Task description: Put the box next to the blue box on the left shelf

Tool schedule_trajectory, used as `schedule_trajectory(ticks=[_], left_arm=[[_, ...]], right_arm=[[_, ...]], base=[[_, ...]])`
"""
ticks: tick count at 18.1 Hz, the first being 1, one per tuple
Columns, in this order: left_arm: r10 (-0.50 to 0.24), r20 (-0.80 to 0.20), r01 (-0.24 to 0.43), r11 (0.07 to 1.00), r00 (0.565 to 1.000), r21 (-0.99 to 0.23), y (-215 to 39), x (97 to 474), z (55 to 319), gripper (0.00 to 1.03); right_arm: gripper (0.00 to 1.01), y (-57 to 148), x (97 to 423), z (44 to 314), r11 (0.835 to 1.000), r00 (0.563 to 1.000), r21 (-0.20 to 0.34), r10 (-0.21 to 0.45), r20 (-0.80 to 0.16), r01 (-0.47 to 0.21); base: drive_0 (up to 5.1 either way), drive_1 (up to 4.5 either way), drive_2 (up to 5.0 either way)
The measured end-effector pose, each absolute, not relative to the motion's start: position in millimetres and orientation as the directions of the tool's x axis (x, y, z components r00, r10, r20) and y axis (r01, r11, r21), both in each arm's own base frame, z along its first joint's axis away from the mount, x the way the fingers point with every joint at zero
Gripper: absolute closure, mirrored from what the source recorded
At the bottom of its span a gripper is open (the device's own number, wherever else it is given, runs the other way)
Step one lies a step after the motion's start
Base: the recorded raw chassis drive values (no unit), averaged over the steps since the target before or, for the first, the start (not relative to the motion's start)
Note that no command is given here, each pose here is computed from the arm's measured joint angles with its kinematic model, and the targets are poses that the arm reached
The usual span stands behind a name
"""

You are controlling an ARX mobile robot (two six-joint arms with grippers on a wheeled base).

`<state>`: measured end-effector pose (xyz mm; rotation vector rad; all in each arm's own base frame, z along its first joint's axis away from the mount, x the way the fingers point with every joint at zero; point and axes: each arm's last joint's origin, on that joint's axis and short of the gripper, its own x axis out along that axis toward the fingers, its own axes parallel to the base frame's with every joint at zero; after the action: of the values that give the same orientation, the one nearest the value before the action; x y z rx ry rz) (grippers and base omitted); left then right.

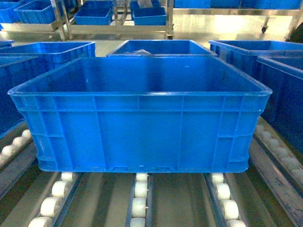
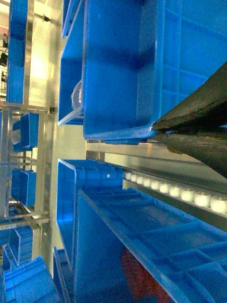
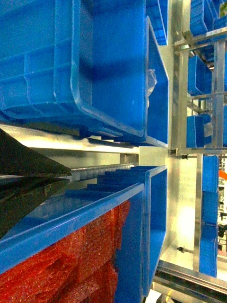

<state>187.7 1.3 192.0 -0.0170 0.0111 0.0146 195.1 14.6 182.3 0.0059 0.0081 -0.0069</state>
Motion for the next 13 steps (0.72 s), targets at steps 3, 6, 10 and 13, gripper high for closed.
schedule_trajectory(ticks=[3, 6, 10, 13], left_arm=[[0.001, -0.008, -0.001, 1.000, 1.000, -0.017, 0, 174, 186, 1.01], [0.001, -0.012, -0.001, 1.000, 1.000, -0.017, 0, 165, 182, 1.01], [0.001, -0.012, -0.001, 1.000, 1.000, -0.017, 0, 154, 178, 1.01], [0.001, -0.012, -0.001, 1.000, 1.000, -0.017, 0, 147, 175, 1.01]], right_arm=[[0.99, 10, 180, 178, 1.000, 1.000, 0.006, 0.008, -0.011, -0.008], [0.99, -1, 170, 174, 1.000, 1.000, 0.006, -0.016, -0.018, 0.016], [0.99, 0, 159, 170, 1.000, 1.000, 0.006, -0.001, 0.027, 0.001], [0.99, 0, 152, 159, 1.000, 0.999, 0.007, 0.000, -0.039, 0.000]], base=[[0.0, 0.00, 0.0], [0.0, 0.00, 0.0], [0.0, 0.00, 0.0], [0.0, 0.00, 0.0]])
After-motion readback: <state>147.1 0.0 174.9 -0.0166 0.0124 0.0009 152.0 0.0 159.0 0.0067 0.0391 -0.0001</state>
